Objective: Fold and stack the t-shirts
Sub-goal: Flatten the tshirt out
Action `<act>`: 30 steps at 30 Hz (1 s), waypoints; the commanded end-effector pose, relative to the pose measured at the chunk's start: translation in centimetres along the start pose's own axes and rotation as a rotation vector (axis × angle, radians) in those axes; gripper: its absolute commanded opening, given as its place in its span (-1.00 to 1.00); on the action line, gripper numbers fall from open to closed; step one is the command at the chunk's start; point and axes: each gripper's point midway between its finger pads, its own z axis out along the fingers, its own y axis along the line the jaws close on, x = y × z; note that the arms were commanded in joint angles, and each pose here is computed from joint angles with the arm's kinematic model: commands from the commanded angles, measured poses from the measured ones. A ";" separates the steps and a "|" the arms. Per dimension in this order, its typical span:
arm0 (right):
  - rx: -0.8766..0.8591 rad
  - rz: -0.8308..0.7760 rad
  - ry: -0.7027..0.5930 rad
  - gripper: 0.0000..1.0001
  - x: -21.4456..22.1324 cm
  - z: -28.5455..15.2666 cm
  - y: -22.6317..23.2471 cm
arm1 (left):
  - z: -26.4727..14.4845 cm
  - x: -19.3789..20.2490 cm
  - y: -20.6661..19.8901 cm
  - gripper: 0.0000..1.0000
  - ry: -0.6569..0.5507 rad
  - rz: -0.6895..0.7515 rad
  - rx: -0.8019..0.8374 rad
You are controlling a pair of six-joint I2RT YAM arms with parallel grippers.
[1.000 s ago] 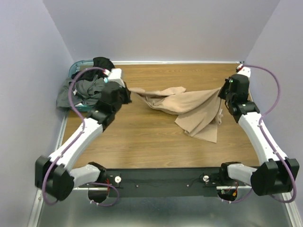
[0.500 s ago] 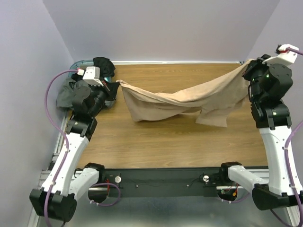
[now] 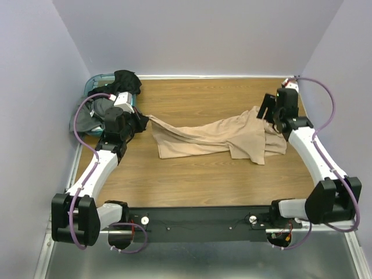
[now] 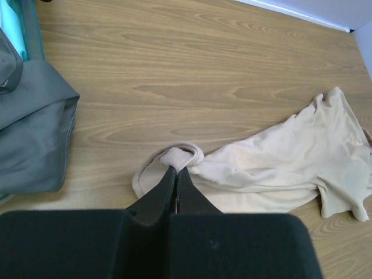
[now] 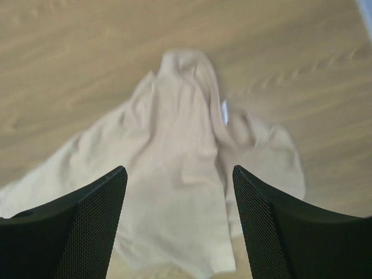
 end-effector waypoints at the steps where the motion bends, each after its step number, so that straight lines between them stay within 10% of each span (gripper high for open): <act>1: -0.075 0.078 0.039 0.61 3.3 -1.5 0.4 | 0.3 0.0 0.0 -1.00 -0.032 0.001 0.025; 9: -0.027 0.083 0.248 0.47 13.8 -1.1 -1.8 | 0.3 -1.0 0.3 -1.00 -0.065 0.023 -0.003; 30: 0.184 0.157 0.463 0.19 22.2 -0.9 -5.2 | -0.5 -3.1 -0.4 -1.00 -0.125 0.033 0.013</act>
